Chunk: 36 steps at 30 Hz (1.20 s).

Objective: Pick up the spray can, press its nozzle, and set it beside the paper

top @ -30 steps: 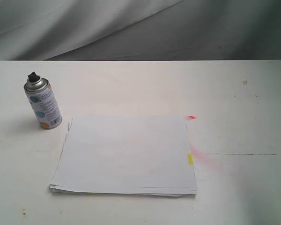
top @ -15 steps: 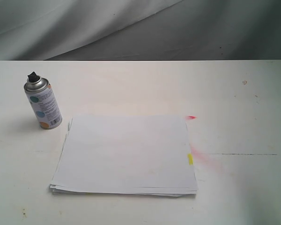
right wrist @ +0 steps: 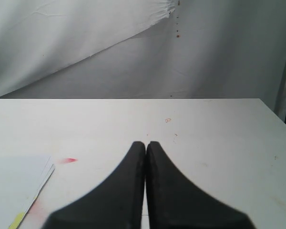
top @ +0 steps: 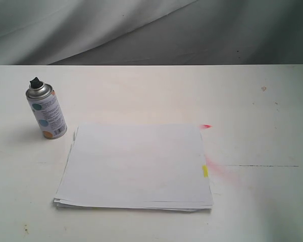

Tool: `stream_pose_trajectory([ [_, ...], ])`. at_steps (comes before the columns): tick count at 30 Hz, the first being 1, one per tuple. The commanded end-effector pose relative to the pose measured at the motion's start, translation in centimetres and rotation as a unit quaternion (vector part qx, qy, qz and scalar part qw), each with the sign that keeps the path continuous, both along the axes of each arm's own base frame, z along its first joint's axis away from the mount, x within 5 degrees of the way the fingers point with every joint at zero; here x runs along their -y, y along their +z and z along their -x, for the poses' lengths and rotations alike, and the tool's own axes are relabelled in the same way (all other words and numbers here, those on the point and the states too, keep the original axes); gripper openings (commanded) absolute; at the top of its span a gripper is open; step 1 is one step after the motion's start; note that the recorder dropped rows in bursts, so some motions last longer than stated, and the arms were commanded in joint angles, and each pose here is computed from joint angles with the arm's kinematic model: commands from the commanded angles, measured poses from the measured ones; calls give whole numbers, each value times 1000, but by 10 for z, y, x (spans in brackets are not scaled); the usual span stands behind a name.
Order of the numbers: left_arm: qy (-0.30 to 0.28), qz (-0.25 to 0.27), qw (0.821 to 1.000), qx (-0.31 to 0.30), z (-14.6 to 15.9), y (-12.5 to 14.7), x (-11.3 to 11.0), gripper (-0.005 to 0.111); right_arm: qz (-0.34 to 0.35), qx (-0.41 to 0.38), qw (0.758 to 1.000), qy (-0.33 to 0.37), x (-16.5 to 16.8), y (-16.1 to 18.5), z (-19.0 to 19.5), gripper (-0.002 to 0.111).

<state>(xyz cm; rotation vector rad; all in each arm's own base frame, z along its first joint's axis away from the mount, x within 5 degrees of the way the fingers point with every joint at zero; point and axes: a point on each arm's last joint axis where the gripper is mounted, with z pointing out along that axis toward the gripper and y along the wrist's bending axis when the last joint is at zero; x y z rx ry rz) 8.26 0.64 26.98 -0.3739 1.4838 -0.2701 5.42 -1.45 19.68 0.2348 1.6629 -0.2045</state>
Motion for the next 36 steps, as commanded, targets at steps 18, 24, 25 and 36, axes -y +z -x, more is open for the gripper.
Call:
stream_pose_trajectory([
  [18, -15, -177, 974, -139, 13, -75, 1, 1, 6, -3, 1000, -2, 0, -1, 0, 0],
  [24, -24, -172, 968, -183, 16, -87, 1, 1, 6, -3, 1000, -2, 0, -1, 0, 0],
  [25, -24, -173, 968, -182, 15, -86, 1, 1, 6, -3, 1000, -2, 0, -1, 0, 0],
  [36, -24, -173, 968, -182, 15, -86, 1, 1, 6, -3, 1000, -2, 0, -1, 0, 0],
])
